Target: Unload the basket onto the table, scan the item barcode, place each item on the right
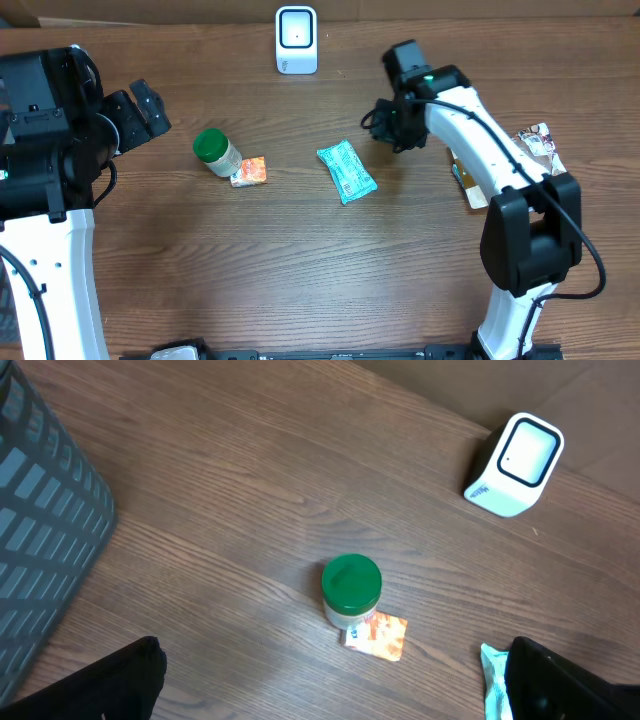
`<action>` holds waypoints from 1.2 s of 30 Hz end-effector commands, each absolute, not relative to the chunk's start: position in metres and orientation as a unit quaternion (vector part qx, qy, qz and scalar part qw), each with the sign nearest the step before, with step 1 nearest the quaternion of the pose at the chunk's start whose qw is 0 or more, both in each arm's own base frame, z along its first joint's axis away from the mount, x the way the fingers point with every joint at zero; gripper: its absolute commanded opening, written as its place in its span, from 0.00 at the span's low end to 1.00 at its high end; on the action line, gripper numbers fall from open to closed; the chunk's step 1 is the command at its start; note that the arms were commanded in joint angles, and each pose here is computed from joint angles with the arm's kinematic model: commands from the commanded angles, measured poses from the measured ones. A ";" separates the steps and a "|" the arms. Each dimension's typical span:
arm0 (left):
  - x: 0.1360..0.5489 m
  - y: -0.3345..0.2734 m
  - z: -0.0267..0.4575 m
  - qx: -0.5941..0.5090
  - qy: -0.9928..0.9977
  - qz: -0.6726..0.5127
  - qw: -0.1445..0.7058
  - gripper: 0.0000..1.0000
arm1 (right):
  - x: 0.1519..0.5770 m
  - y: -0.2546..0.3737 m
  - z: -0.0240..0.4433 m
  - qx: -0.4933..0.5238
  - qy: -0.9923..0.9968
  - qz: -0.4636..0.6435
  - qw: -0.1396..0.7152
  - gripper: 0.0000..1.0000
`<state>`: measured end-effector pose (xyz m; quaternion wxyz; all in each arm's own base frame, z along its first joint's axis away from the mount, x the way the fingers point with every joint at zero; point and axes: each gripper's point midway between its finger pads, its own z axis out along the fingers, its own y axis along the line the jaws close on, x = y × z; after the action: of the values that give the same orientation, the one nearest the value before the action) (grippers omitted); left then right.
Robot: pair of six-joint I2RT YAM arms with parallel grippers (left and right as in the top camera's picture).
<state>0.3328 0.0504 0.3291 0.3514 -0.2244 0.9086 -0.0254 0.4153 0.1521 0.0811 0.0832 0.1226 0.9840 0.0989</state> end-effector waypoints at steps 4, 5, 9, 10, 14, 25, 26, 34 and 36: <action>0.334 0.053 0.327 -0.224 0.910 -0.020 0.350 1.00 | 0.389 0.141 0.031 0.109 0.991 0.066 0.026 0.04; 0.334 0.053 0.327 -0.224 0.910 -0.020 0.350 0.99 | 0.387 0.141 0.025 0.104 0.992 0.063 0.023 0.04; 0.334 0.053 0.327 -0.224 0.910 -0.020 0.350 1.00 | 0.375 0.153 0.008 0.071 0.995 0.076 0.012 0.04; 0.334 0.053 0.327 -0.224 0.910 -0.020 0.350 1.00 | 0.373 0.156 0.005 0.066 0.995 0.076 0.012 0.04; 0.334 0.053 0.327 -0.224 0.910 -0.020 0.350 0.99 | 0.358 0.182 0.000 0.003 0.995 0.100 0.002 0.04; 0.334 0.053 0.327 -0.224 0.910 -0.020 0.350 0.99 | 0.296 0.274 0.004 -0.155 0.973 0.168 -0.035 0.05; 0.334 0.053 0.327 -0.224 0.910 -0.020 0.350 1.00 | 0.291 0.284 0.005 -0.167 0.969 0.177 -0.036 0.05; 0.334 0.053 0.327 -0.224 0.910 -0.020 0.350 1.00 | 0.288 0.316 0.025 -0.198 0.958 0.205 -0.021 0.07; 0.334 0.053 0.327 -0.224 0.910 -0.020 0.350 1.00 | 0.294 0.316 0.036 -0.193 0.958 0.214 -0.020 0.07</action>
<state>0.3328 0.0504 0.3291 0.3514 -0.2244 0.9086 -0.0254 0.2751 0.3078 0.0144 -0.0400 -0.1951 0.9624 0.1848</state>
